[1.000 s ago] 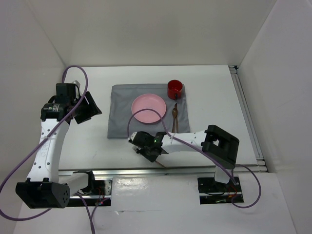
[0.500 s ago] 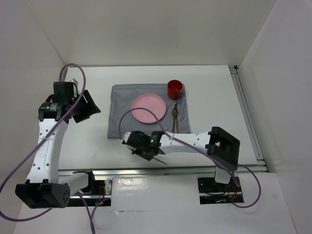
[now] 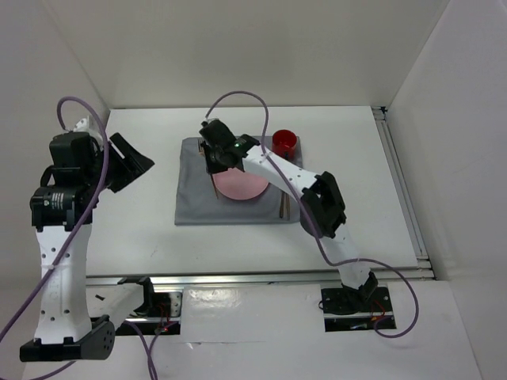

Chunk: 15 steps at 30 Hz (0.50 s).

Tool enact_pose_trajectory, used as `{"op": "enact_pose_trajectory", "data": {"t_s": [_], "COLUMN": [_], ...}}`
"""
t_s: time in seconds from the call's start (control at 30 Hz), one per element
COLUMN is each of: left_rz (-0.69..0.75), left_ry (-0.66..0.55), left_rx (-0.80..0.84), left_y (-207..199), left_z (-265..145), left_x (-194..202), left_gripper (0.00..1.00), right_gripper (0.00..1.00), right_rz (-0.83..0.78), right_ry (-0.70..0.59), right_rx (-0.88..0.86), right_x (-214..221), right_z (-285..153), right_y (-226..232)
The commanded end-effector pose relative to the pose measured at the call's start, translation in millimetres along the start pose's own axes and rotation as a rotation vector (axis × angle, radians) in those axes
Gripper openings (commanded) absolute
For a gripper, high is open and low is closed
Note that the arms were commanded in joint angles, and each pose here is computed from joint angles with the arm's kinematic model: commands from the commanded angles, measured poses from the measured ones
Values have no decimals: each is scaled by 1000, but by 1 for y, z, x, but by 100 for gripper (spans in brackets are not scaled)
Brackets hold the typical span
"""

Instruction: Set the dinner table for one person

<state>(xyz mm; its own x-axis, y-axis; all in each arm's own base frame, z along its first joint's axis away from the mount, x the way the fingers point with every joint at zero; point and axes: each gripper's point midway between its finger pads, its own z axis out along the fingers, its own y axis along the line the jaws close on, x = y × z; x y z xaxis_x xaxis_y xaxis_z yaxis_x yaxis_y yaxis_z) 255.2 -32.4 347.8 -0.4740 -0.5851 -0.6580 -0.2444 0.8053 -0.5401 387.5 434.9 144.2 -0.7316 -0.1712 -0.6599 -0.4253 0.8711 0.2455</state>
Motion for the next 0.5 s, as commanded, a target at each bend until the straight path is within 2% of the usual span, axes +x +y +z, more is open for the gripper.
{"op": "enact_pose_trajectory", "data": {"t_s": [0.0,0.1,0.2,0.47], "left_rz": [-84,-71,-51,-32], "left_ry": [105,111,126,140], "left_rx": [45,67,58,46], "left_y": [-1,0,4,12], "left_z": [9,13,14,16], "left_x": [30,34,39,48], "left_gripper": [70,70,70,70], "right_gripper": [0,0,0,0], "right_rz": [169,256,357,458], "right_ry": [-36,-94,-75,-67], "right_rx": [-113,-158,-161,-93], "right_x": [-21,-31,-20,1], "right_z": [14,38,63,90], "right_y": [31,36,31,26]}}
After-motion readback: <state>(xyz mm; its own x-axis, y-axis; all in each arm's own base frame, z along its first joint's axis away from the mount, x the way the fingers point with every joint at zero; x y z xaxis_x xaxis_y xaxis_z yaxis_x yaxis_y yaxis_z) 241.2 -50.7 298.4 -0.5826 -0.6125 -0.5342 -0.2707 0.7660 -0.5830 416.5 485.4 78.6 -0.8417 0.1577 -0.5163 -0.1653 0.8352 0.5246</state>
